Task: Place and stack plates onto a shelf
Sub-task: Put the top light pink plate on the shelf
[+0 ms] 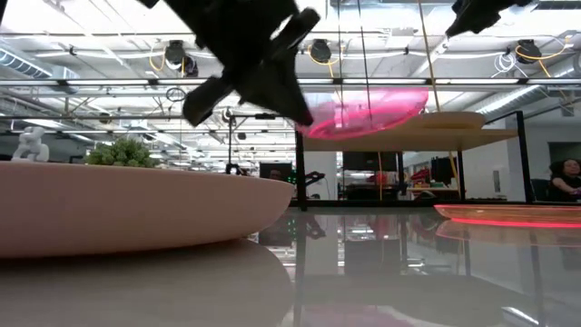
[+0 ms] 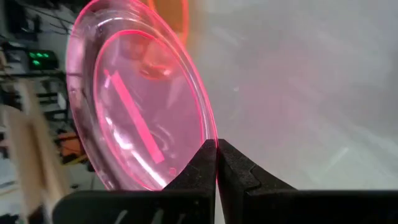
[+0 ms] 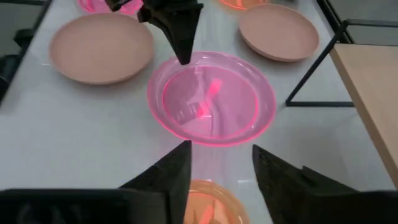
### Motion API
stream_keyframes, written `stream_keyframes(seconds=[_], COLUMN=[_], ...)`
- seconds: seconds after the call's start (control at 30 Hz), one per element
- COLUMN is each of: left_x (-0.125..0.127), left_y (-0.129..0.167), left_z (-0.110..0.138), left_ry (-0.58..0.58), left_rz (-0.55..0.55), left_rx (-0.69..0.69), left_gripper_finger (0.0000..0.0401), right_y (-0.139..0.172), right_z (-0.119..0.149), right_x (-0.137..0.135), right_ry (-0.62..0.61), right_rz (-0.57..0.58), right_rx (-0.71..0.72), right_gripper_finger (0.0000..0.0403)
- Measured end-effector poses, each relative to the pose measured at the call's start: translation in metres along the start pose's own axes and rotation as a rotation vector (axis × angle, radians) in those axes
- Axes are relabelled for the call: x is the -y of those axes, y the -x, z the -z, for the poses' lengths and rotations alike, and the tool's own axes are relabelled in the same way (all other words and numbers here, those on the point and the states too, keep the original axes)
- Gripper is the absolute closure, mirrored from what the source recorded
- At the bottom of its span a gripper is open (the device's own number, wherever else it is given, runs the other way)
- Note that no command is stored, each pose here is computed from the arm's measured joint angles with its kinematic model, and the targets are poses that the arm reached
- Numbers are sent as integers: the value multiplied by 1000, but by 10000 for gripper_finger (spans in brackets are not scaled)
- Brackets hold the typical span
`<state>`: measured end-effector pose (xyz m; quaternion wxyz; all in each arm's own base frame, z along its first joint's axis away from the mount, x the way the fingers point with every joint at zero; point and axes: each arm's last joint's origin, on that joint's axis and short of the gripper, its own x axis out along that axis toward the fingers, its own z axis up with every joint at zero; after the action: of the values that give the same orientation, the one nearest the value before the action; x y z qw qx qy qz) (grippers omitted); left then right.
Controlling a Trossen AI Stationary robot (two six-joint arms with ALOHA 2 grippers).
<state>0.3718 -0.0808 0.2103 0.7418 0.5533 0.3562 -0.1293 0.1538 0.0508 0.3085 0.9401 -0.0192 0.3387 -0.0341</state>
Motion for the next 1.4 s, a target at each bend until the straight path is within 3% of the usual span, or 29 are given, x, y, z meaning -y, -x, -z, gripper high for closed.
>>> stream_keyframes(seconds=[0.27,0.47,0.83,1.03,1.4], left_x=[-29,-55,-105,-127,-139], left_y=[10,11,10,10,4], left_z=[-7,6,50,69,96], left_ry=[-29,-14,91,164,304], left_rz=[-90,-142,-243,-365,-407], left_rx=[1,-22,-100,-101,-81], left_gripper_finger=[398,398,398,398,398], right_y=[16,23,24,24,24], right_z=[-7,-6,-5,-5,-5], right_x=[-11,-19,-19,-19,-19], right_ry=[54,96,104,106,130], right_rz=[-25,-53,-18,-18,-18], right_rx=[43,52,61,61,63], right_gripper_finger=[350,398,401,402,403])
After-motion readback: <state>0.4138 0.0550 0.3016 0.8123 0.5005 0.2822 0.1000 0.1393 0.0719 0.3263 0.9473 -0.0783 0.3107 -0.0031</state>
